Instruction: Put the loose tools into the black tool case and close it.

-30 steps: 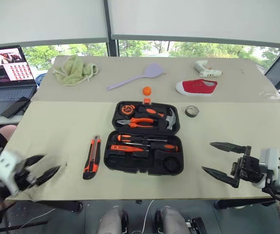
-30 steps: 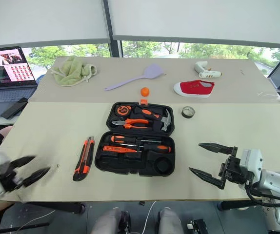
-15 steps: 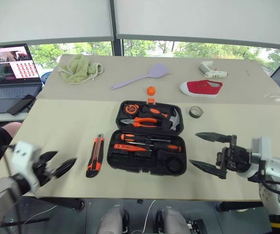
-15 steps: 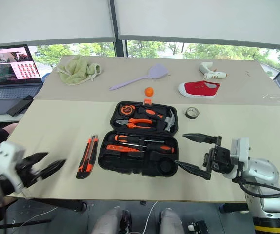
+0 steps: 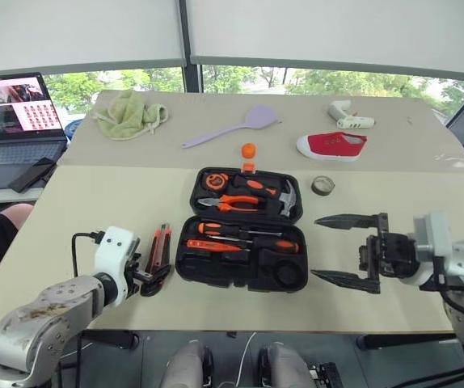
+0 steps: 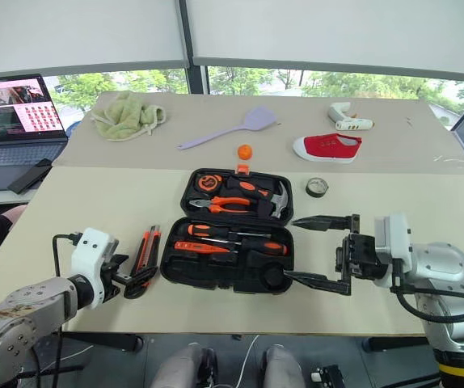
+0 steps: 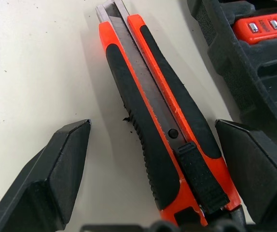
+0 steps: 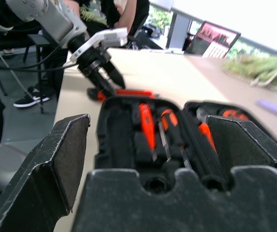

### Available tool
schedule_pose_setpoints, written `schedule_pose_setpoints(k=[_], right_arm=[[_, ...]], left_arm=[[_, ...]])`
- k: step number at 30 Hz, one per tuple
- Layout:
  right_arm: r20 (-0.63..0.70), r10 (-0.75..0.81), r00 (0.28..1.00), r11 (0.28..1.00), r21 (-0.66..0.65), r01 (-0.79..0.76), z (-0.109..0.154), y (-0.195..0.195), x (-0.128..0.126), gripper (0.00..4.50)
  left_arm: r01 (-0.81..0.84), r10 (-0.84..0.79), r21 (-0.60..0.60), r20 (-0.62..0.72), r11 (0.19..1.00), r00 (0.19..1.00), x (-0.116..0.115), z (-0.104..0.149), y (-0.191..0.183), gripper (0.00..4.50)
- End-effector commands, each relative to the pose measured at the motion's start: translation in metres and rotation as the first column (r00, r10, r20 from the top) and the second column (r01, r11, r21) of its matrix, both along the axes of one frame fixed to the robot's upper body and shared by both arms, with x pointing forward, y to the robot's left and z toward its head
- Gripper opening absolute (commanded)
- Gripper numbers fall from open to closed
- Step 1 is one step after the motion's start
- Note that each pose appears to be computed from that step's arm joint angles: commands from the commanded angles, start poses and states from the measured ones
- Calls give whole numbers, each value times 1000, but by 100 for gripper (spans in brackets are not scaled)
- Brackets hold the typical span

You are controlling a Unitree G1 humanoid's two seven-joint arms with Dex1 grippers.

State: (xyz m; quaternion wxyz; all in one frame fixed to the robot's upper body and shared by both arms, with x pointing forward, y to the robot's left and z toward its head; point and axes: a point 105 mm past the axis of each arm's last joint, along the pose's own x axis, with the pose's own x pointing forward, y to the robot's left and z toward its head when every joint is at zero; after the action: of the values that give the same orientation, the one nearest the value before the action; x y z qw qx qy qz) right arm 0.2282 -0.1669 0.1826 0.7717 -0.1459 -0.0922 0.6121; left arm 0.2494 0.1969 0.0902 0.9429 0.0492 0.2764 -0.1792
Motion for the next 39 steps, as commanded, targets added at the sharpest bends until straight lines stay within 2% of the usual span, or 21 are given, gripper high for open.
schedule_pose_setpoints(k=[1,4,6,7,11,12,13,15,17,19,22,26,30,35,39], right_arm=[[55,-8,998,1000,1,8,8,-4,-2,450],[45,-18,999,1000,6,18,5,-8,-2,450],[38,-25,999,1000,9,24,4,-11,-2,450],[36,-26,999,1000,9,26,3,-12,-2,450],[33,-30,999,1000,6,30,4,-12,-2,450],[32,-34,999,999,5,34,4,-13,-1,450],[29,-41,999,999,0,41,5,-16,-1,450],[22,-54,998,998,-15,55,5,-20,-1,450],[6,-70,998,997,-43,70,6,-28,-2,450],[-12,-87,996,994,-73,86,7,-35,-5,450],[-38,-105,994,990,-100,101,7,-40,-10,450],[-64,-131,989,986,-117,123,2,-41,-21,450],[-60,-158,986,982,-113,150,2,-39,-25,450],[-59,-183,981,979,-106,176,0,-38,-30,450],[-68,-185,980,979,-101,178,-2,-36,-33,450]], left_arm=[[10,-10,-6,-39,1000,999,-3,-16,-10,362],[-24,24,18,-30,1000,999,-3,-18,-1,258],[-46,45,40,13,998,999,0,-10,10,186],[-52,50,50,41,997,998,2,-4,18,175],[46,-60,83,183,995,981,10,31,38,175],[100,-118,89,215,991,969,12,40,39,175],[230,-252,116,242,966,937,13,48,33,175],[484,-522,204,238,851,819,9,59,19,175],[713,-730,163,204,682,652,0,68,-6,175],[848,-857,146,181,509,483,-2,74,-31,175],[917,-934,188,137,351,330,5,72,-61,175],[950,-977,232,78,209,196,12,55,-98,175],[946,-989,292,-10,141,150,18,38,-105,175],[918,-980,369,-77,141,182,30,25,-100,175],[922,-982,372,-104,108,157,29,19,-102,175]])
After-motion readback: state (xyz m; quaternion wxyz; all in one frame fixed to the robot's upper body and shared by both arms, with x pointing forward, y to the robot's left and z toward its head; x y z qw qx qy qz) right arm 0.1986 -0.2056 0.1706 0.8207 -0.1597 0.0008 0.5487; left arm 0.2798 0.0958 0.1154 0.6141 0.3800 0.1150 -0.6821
